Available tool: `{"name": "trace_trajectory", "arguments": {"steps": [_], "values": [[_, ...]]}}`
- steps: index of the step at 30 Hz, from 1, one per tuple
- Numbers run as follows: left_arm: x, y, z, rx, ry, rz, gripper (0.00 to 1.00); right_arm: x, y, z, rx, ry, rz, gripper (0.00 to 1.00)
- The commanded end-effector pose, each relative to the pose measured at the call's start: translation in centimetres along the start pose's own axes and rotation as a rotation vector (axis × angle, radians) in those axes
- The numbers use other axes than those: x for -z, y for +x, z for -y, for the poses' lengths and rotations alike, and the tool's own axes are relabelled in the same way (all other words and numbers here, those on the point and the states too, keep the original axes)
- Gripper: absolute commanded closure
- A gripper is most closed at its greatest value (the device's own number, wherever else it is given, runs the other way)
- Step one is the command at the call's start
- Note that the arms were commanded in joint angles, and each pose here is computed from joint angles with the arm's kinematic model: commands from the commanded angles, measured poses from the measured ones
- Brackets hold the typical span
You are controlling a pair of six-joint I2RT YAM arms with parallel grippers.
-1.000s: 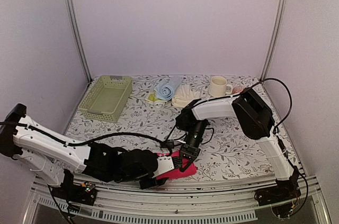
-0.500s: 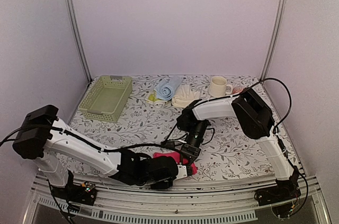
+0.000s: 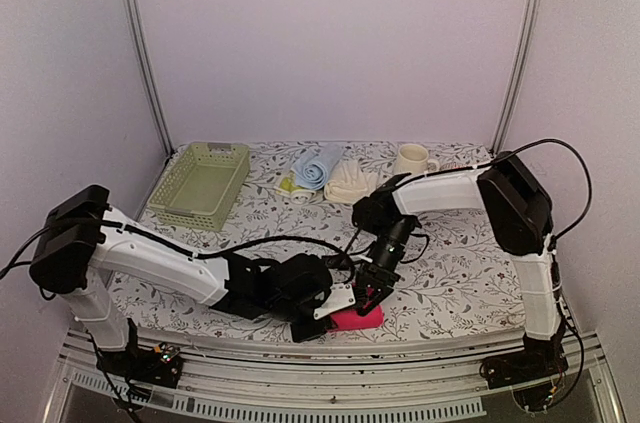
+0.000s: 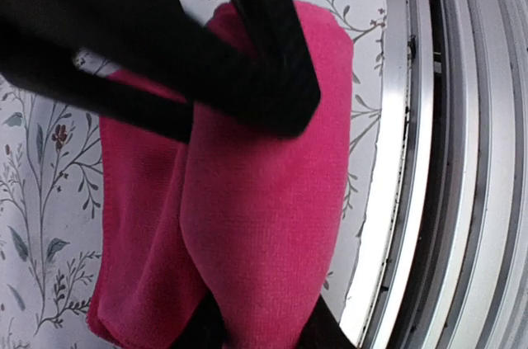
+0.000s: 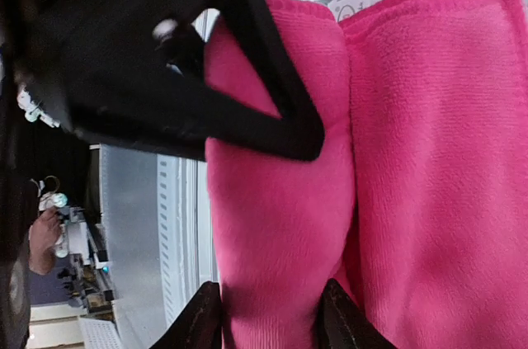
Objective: Roll the towels
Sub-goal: Roll the towel at the center of the board.
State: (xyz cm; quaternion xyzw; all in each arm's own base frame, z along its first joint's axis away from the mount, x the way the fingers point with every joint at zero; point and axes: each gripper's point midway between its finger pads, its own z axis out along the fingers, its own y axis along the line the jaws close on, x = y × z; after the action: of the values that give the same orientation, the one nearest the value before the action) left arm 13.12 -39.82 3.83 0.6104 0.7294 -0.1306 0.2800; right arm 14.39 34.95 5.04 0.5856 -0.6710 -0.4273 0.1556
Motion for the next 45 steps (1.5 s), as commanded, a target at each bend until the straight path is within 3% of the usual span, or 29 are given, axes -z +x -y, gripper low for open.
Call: {"name": "trace_trajectory", "arguments": {"steps": [1,10,16,26,36,37,39,41,45], "values": [[-1.0,0.8,1.4,0.131,0.186,-0.012,0.91,6.3,0.6,-1.1,0.158,0.236,0.093,0.58],[-2.5,1.4,1.4,0.317,0.386,-0.068,0.93,10.2,1.5,-2.9,0.402,0.671,0.269,0.56],[-2.8,1.1,1.1,0.403,0.498,-0.088,0.93,7.9,1.6,-3.4,0.612,0.891,0.194,0.53],[-4.3,2.9,0.8,0.481,0.551,-0.174,0.92,4.1,-0.1,0.0,0.718,1.065,0.013,0.5],[-4.9,3.4,-0.7,0.52,0.552,-0.187,0.91,-0.2,2.5,3.1,0.706,0.961,-0.126,0.49],[-4.9,3.3,-1.0,0.524,0.544,-0.184,0.91,-0.7,3.0,3.3,0.7,0.945,-0.141,0.51],[-4.8,2.8,-1.8,0.518,0.515,-0.164,0.88,-1.4,3.6,3.4,0.686,0.9,-0.16,0.64],[-4.4,2.3,-3.0,0.493,0.44,-0.126,0.72,-2.2,4.1,3.2,0.663,0.842,-0.177,0.78],[-1.1,-0.2,-5.8,0.427,0.267,0.044,0.51,-3.7,5.2,2.0,0.59,0.678,-0.184,0.89]]}}
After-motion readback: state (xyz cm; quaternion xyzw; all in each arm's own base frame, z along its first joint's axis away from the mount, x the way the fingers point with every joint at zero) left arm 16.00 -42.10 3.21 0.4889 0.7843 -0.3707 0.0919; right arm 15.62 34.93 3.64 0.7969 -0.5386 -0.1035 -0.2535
